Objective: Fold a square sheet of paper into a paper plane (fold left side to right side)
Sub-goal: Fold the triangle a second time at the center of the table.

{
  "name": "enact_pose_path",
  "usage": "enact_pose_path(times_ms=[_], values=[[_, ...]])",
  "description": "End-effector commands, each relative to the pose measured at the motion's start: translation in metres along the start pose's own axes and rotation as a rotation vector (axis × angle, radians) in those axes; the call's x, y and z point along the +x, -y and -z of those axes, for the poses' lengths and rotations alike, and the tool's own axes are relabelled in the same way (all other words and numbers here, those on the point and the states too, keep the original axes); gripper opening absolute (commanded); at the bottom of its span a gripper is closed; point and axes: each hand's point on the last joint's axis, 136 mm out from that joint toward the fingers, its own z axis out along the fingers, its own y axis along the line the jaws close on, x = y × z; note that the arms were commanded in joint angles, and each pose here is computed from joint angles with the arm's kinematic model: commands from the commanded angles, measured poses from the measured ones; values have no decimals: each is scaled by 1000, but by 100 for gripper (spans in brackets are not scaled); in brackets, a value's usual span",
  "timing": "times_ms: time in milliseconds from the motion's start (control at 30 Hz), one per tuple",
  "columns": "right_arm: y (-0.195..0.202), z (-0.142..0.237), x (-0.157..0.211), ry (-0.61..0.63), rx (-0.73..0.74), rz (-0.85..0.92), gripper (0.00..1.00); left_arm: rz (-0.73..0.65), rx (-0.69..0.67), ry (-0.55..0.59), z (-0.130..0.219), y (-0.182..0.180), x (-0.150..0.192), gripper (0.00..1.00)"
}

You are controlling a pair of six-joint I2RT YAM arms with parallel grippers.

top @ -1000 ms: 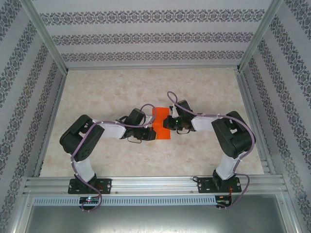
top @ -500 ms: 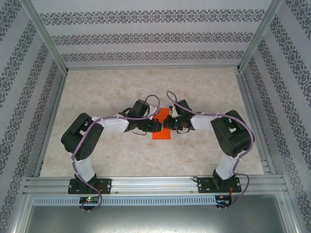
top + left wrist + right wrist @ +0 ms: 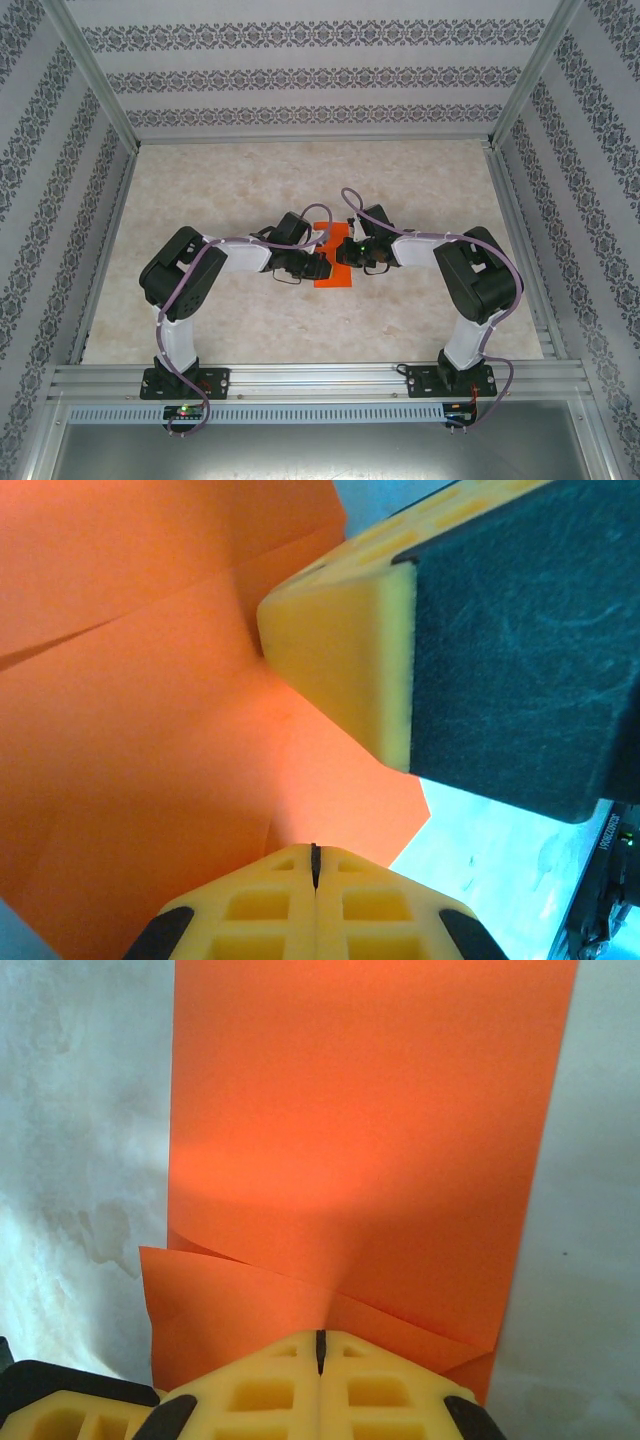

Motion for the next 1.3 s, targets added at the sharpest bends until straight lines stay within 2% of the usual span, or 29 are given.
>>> enact_pose_path(times_ms=[0,533,767,833,1000,1100,1267], values=[[14,-3,6,-28,66,2,0,-1,-30,-35,-1,-8,16,7],[16,-3,7,-44,93,9,0,29,-79,-78,22,-17,57,6],[-3,9,-10,22,18,14,0,42,-18,18,49,-8,49,9],[-12,19,-18,65,-13,20,7,40,-9,64,59,-6,39,13],[-10,53,-34,193,4,21,23,58,-9,177,76,-12,7,32],[-2,73,-36,258,-2,-4,37,60,11,212,74,-11,-13,37],[1,98,-32,330,-59,-30,59,38,94,209,58,-1,-38,46]])
